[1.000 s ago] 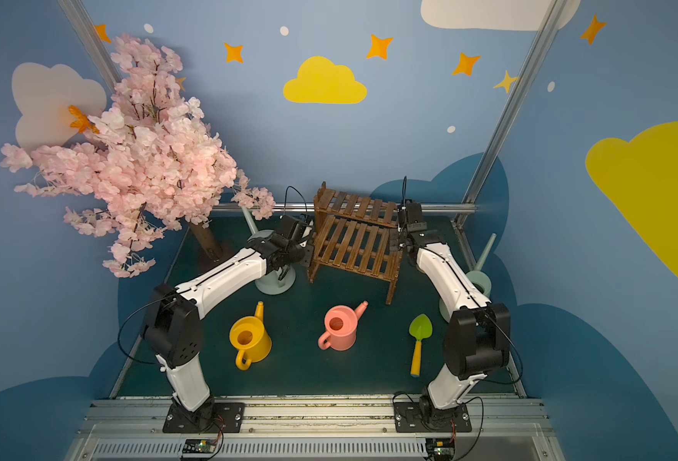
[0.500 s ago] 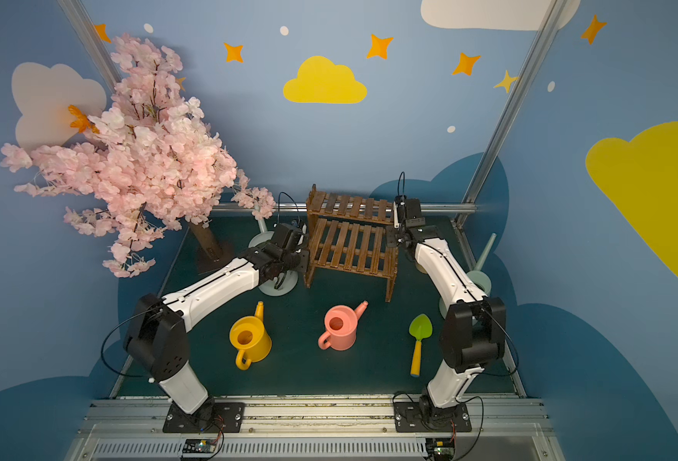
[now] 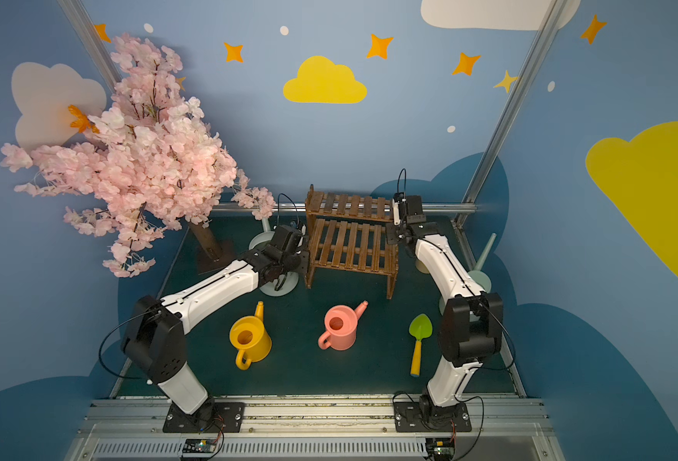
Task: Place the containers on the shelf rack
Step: Adjust the shelf at the center of the board.
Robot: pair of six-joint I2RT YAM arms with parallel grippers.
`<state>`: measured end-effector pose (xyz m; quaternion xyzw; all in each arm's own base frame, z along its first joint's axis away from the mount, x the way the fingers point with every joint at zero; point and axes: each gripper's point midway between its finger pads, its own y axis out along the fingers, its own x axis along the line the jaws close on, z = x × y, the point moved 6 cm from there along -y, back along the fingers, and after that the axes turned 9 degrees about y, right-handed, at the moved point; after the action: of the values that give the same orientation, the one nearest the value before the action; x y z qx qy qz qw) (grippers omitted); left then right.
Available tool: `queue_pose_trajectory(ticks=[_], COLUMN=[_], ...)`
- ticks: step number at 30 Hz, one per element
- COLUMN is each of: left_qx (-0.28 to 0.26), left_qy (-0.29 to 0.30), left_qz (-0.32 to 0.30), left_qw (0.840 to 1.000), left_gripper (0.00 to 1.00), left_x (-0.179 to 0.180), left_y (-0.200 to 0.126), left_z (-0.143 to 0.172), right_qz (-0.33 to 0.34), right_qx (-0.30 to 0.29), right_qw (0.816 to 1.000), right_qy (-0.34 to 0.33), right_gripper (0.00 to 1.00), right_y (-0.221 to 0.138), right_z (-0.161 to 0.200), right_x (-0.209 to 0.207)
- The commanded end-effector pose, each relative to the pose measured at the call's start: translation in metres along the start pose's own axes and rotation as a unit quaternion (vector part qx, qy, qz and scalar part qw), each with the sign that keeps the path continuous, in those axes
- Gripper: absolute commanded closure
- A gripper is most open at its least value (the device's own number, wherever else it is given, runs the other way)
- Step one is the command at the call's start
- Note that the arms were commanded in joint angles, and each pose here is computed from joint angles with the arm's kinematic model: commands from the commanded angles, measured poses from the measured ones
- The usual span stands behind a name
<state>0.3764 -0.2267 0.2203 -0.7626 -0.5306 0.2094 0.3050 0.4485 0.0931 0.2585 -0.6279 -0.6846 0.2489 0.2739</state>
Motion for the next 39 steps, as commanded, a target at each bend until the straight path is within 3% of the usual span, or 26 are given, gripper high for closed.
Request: queue_pose_trajectory(ticks=[1, 9, 25, 39], left_qx=[0.096, 0.102, 0.111, 0.106], left_qy=[0.034, 0.036, 0.045, 0.071], left_qz=[0.042, 0.051, 0.048, 0.058], left_qw=[0.994, 0.993, 0.992, 0.99], left_gripper=[0.91, 0.83, 0.76, 0.59], left_x=[-0.012, -0.015, -0.016, -0.016], left_y=[0.008, 0.014, 0.019, 0.004], left_z=[0.039, 0.039, 0.037, 0.023], right_qz=[-0.021, -0.022, -0.029, -0.027], right_qx=[-0.011, -0.01, -0.004, -0.037], right_qw=[0.999, 0.999, 0.998, 0.997], right_qy=[0.048, 0.045, 0.055, 0.067], right_gripper=[0.85, 0.82, 0.78, 0.52], right_y=[0.036, 0.048, 0.059, 0.016], right_z=[-0.005, -0.006, -0.007, -0.022], right_x=[-0.005, -0.01, -0.009, -0.006])
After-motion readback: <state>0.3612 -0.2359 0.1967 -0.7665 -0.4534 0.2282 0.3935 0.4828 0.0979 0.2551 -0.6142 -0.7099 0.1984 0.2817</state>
